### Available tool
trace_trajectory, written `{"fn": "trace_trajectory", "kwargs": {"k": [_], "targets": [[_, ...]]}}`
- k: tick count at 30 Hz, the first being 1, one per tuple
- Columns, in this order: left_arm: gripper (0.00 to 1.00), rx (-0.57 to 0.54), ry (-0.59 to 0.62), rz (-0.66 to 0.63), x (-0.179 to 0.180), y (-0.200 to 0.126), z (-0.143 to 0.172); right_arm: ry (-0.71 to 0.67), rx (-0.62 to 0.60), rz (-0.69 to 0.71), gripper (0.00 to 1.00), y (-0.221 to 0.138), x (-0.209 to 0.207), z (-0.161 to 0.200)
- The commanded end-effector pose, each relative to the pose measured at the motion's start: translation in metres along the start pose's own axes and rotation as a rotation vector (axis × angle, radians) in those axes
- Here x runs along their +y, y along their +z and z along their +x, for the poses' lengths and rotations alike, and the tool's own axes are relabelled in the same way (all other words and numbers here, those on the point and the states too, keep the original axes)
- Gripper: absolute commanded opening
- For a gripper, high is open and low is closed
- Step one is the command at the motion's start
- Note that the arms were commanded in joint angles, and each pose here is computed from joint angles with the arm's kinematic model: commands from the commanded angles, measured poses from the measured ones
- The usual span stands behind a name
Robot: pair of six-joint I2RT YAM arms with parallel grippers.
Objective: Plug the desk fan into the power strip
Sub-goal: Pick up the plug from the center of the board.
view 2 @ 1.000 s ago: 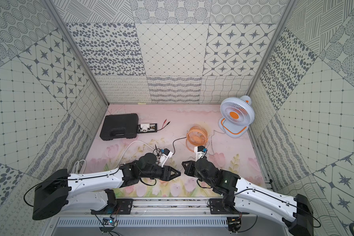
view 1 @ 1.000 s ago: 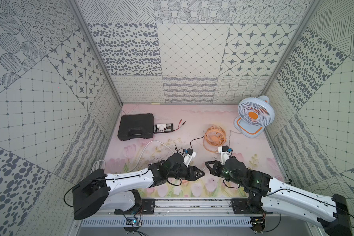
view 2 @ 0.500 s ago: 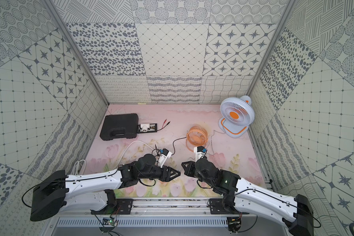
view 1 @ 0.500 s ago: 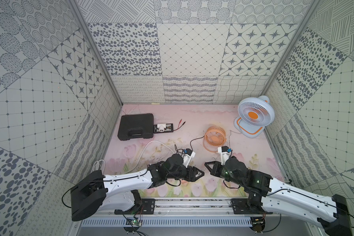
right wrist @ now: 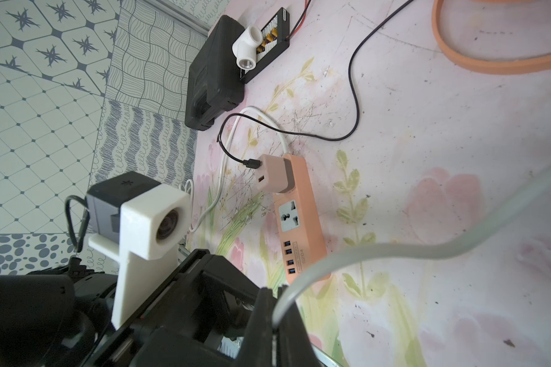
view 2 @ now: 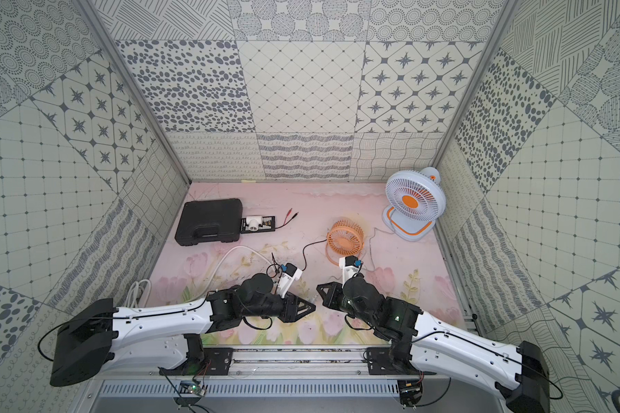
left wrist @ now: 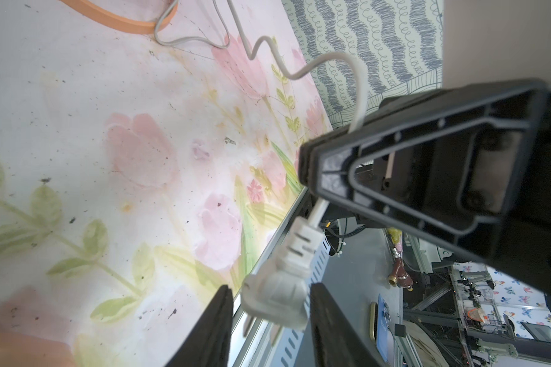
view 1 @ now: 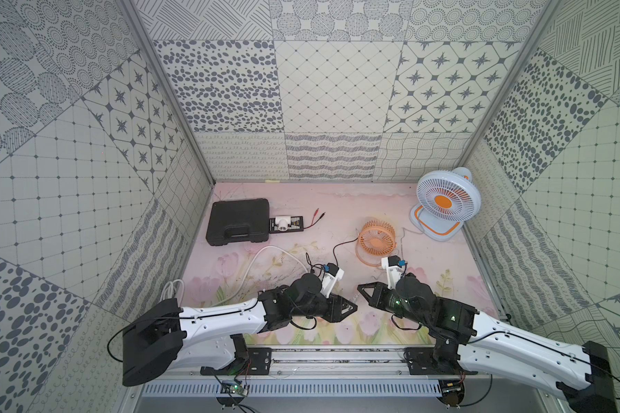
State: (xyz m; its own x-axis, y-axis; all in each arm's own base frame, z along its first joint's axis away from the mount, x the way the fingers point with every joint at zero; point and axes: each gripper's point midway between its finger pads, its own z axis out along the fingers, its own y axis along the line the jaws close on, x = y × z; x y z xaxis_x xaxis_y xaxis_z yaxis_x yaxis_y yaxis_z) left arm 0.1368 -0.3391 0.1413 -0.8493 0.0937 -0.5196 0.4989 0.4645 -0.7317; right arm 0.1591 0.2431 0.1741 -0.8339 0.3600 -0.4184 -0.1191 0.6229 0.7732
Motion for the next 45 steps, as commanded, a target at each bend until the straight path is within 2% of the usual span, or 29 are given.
{"fn": "trace_trajectory", "kwargs": {"k": [1, 7, 11, 14, 27, 31, 33, 36, 39, 43, 45], "targets": [[0.43, -0.035, 0.067, 0.006, -0.004, -0.001, -0.004, 0.021, -0.020, -0.072, 0.02, -0.004, 0.018, -0.006], [0.41, -0.036, 0.089, -0.011, -0.004, 0.000, -0.002, 0.031, -0.017, -0.072, 0.02, -0.003, 0.017, -0.005], [0.53, -0.043, 0.125, -0.052, -0.001, 0.000, -0.001, 0.032, -0.012, -0.089, 0.02, -0.003, 0.021, -0.004], [0.57, -0.068, 0.132, -0.056, -0.001, -0.004, -0.004, 0.033, -0.004, -0.089, 0.02, -0.002, 0.021, -0.003], [0.31, -0.088, 0.141, -0.020, -0.007, -0.009, -0.005, 0.051, 0.000, -0.074, 0.02, 0.002, 0.017, -0.001], [0.18, -0.091, 0.140, -0.029, -0.006, -0.010, -0.006, 0.052, -0.003, -0.078, 0.04, 0.001, 0.017, -0.002], [0.13, -0.091, 0.144, -0.033, -0.006, -0.010, -0.006, 0.051, 0.004, -0.075, 0.09, 0.002, 0.018, -0.001], [0.08, -0.090, 0.156, -0.041, -0.007, -0.010, -0.008, 0.030, 0.027, -0.052, 0.31, 0.001, 0.019, 0.000], [0.03, -0.084, 0.182, -0.058, -0.008, -0.011, -0.010, 0.003, 0.066, -0.006, 0.48, -0.004, 0.018, -0.001], [0.01, -0.072, 0.254, -0.077, -0.013, -0.012, -0.007, -0.017, 0.192, 0.046, 0.57, -0.010, 0.012, 0.009], [0.00, -0.071, 0.322, -0.099, -0.018, -0.011, -0.006, -0.032, 0.251, 0.051, 0.58, -0.011, 0.013, 0.016]]}}
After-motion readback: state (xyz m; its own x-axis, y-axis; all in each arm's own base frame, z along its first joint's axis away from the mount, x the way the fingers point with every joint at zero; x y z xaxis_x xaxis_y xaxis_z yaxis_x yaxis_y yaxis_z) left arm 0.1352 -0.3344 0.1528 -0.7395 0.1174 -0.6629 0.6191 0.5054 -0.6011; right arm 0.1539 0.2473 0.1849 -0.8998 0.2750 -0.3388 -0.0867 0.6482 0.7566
